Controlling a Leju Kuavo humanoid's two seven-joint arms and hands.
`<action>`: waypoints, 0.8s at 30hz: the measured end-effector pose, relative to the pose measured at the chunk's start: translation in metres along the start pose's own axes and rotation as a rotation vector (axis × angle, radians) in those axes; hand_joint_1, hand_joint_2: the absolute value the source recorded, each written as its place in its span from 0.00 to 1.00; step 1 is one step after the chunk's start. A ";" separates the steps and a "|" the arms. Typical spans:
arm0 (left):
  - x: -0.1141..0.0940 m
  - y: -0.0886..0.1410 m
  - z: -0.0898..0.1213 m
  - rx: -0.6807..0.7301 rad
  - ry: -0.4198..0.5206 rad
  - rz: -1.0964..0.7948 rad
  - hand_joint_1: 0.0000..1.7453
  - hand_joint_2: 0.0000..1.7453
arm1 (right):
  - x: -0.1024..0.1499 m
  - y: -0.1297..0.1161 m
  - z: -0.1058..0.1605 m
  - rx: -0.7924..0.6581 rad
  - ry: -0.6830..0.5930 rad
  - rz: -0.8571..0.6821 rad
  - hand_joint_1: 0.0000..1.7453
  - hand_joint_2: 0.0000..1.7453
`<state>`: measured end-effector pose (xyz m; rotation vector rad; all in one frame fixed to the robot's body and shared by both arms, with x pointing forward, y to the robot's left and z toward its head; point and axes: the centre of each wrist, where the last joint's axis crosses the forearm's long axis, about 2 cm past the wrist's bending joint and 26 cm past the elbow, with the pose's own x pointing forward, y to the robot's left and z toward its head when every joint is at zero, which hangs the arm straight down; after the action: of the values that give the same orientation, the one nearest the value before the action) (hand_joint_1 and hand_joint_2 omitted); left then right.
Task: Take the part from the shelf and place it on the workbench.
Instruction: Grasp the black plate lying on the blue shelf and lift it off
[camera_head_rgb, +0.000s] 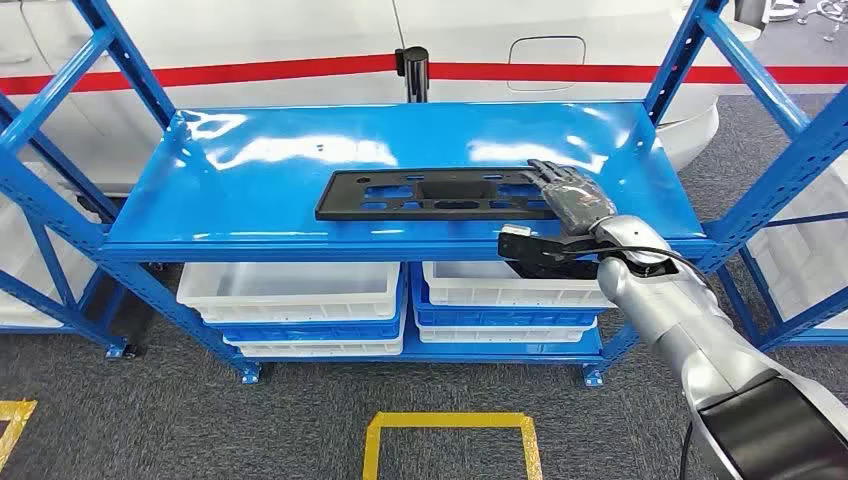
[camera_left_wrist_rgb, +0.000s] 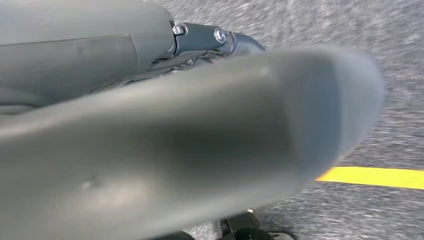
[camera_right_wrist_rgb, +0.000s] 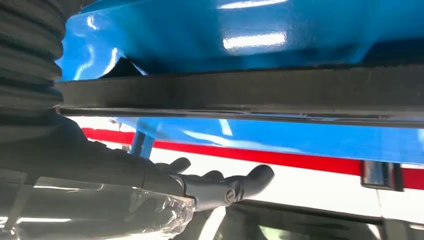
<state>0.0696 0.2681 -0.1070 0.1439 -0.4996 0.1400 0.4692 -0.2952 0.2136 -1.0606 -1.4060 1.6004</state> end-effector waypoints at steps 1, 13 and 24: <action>0.000 0.000 0.000 0.000 0.000 0.000 0.00 0.00 | 0.001 0.000 0.000 0.001 -0.001 0.000 0.00 1.00; 0.000 0.002 0.000 0.001 -0.003 0.004 0.00 0.00 | -0.001 -0.001 0.000 -0.003 0.006 0.003 0.03 1.00; 0.000 -0.003 0.000 -0.016 -0.060 0.034 0.00 0.00 | -0.009 0.003 0.005 0.025 0.009 0.008 0.92 1.00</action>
<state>0.0700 0.2651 -0.1069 0.1244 -0.5635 0.1652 0.4678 -0.3054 0.2114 -1.0598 -1.3739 1.6126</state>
